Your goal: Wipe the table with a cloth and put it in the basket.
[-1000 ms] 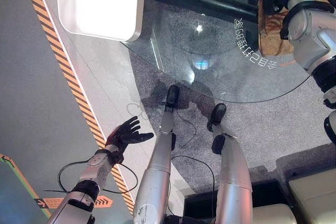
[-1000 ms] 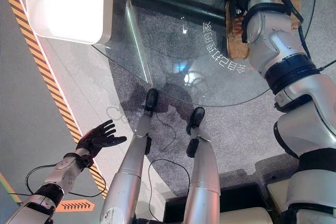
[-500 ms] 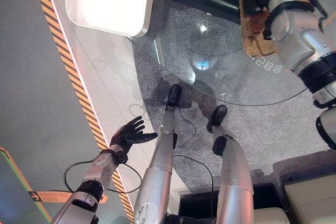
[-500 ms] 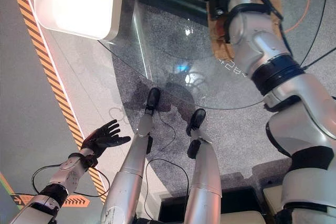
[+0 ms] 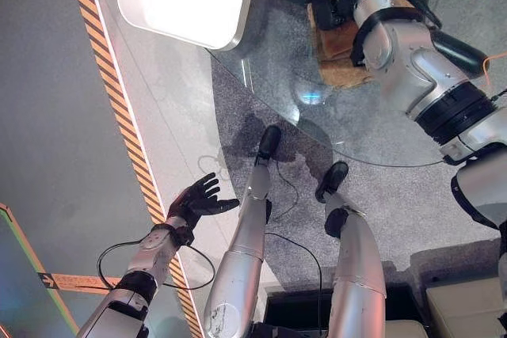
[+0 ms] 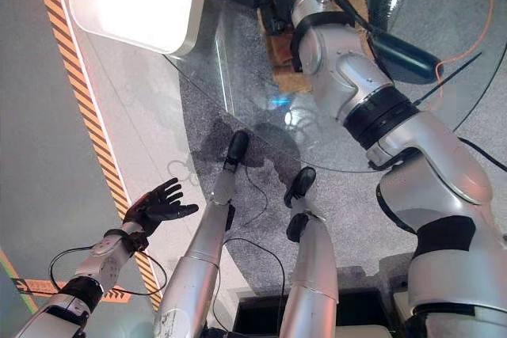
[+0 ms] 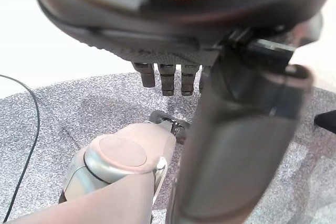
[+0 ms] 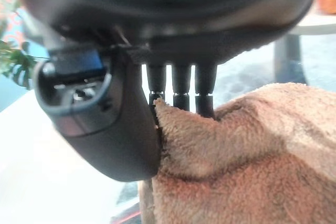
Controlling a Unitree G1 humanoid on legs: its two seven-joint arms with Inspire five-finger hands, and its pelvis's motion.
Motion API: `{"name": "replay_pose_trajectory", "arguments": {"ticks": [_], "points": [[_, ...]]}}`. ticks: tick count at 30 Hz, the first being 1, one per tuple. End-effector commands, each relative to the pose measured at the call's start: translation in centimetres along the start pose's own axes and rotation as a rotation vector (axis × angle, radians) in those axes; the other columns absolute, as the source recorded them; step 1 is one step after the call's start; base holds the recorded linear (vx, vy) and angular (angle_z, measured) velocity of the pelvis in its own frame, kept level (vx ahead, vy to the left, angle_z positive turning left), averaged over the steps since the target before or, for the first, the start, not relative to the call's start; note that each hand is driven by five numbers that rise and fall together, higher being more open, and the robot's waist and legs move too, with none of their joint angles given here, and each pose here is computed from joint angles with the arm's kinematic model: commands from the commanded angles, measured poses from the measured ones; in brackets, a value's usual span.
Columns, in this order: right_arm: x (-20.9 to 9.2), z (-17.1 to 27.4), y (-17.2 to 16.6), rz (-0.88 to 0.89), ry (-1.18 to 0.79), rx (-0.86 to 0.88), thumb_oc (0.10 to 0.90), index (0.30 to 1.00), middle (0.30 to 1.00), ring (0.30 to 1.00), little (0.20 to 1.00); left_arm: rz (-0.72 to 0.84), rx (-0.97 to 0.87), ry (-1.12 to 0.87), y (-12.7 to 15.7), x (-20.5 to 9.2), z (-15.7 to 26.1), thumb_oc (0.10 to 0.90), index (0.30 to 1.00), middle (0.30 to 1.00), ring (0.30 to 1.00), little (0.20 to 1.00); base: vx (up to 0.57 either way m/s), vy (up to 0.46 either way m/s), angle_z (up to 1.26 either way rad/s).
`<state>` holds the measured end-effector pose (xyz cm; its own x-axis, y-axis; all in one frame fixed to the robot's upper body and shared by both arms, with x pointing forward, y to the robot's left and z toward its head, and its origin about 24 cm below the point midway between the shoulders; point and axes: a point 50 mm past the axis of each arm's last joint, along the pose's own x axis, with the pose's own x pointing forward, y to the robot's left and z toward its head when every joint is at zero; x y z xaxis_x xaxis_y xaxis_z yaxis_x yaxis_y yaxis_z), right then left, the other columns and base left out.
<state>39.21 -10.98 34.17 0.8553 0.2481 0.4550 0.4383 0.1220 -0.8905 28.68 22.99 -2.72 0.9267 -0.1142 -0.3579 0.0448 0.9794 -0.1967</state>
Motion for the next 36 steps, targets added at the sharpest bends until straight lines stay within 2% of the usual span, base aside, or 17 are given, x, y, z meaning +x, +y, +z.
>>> {"name": "replay_pose_trajectory", "arguments": {"ticks": [1,18,23,29,36], "points": [[0.1,7.3,-6.0,-0.241,-0.297,0.034,0.1,0.3,0.3,0.3,0.2,0.046,0.019,0.067,1.8,-2.1,-2.5,0.8,0.9,0.9,0.9,0.9,0.01,0.026,0.07],[-0.4,8.9,-5.7,-0.24,-0.36,0.054,0.1,0.3,0.3,0.3,0.2,0.042,0.03,0.075,2.0,-2.6,-2.9,0.8,0.9,0.9,0.9,0.9,0.01,-0.001,0.03],[-0.2,8.3,-5.5,-0.244,-0.315,0.037,0.1,0.3,0.3,0.3,0.2,0.041,0.027,0.077,2.0,-2.5,-2.8,0.8,0.9,0.9,0.9,0.9,0.0,0.0,0.0],[1.0,3.8,-5.8,-0.325,-0.104,-0.008,0.1,0.3,0.3,0.3,0.2,0.048,0.031,0.069,2.2,-2.6,-2.9,0.8,0.9,0.9,0.9,0.9,0.0,0.0,0.0],[0.7,-4.6,-8.2,-0.463,0.21,-0.05,0.1,0.3,0.3,0.3,0.2,0.058,0.046,0.064,3.0,-3.4,-3.0,0.8,0.9,0.9,0.9,0.9,0.0,-0.031,0.07]]}}
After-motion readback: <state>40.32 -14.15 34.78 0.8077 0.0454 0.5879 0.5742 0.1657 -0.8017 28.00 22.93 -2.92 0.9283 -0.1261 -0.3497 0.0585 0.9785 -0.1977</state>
